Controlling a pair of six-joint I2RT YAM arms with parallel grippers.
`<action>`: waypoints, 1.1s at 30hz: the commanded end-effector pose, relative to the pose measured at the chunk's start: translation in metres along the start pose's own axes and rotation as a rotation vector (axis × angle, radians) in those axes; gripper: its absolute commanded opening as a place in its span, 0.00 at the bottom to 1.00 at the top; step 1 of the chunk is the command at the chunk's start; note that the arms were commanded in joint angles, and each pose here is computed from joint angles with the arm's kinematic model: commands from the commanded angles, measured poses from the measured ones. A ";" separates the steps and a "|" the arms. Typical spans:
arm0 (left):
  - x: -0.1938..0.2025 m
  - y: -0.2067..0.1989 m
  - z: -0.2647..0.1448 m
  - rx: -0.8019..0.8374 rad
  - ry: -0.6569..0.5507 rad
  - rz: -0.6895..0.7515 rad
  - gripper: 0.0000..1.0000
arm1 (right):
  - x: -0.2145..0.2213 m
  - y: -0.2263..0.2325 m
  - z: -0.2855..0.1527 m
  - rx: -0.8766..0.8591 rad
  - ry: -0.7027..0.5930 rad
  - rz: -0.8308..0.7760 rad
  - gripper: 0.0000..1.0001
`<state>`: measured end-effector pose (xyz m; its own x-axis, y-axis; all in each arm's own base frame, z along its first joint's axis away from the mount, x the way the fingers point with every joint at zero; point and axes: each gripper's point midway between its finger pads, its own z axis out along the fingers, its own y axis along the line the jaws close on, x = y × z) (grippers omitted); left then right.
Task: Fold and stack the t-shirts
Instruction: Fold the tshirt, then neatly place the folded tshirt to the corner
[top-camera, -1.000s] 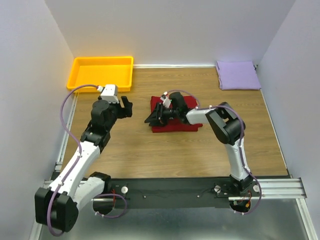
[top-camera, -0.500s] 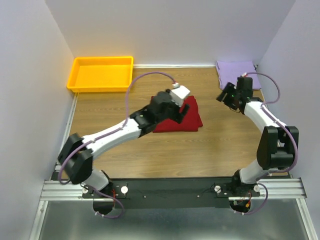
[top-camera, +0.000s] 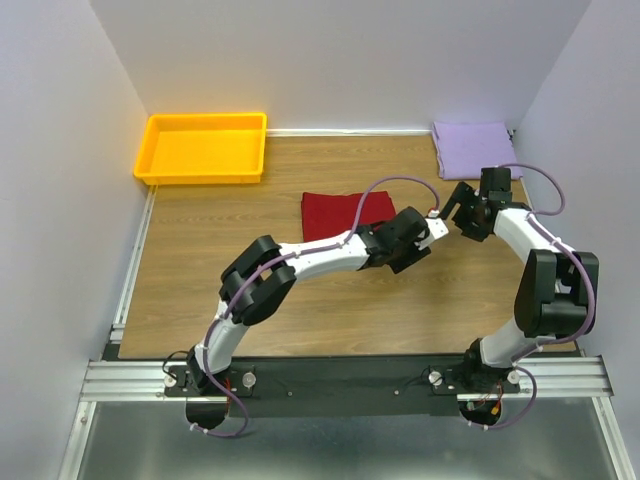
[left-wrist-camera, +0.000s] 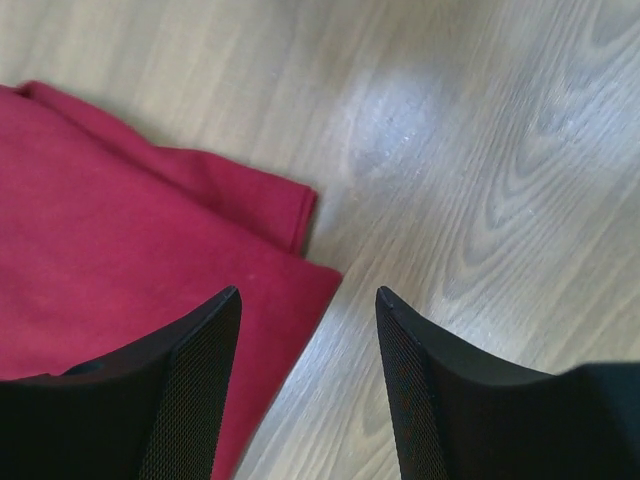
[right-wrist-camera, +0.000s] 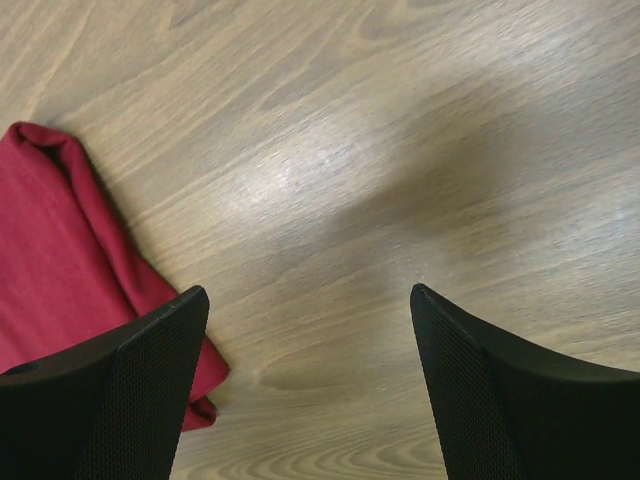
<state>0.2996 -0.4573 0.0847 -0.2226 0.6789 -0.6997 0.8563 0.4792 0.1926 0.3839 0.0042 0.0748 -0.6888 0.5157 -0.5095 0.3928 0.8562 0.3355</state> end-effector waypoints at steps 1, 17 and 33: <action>0.020 -0.008 0.011 -0.004 0.101 0.072 0.64 | 0.015 0.004 0.001 -0.044 0.055 0.014 0.88; 0.065 -0.004 0.038 -0.046 0.249 0.122 0.26 | 0.029 0.025 0.005 -0.187 0.121 -0.005 0.87; -0.006 0.013 -0.015 -0.054 -0.023 0.049 0.00 | 0.078 0.111 0.019 -0.567 0.323 0.059 0.86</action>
<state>0.2994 -0.4360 0.0699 -0.1924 0.7558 -0.6259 0.8484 0.4486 0.2809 0.3904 0.1040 0.0593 -0.8119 0.4937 -0.3116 0.1588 0.7004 0.6959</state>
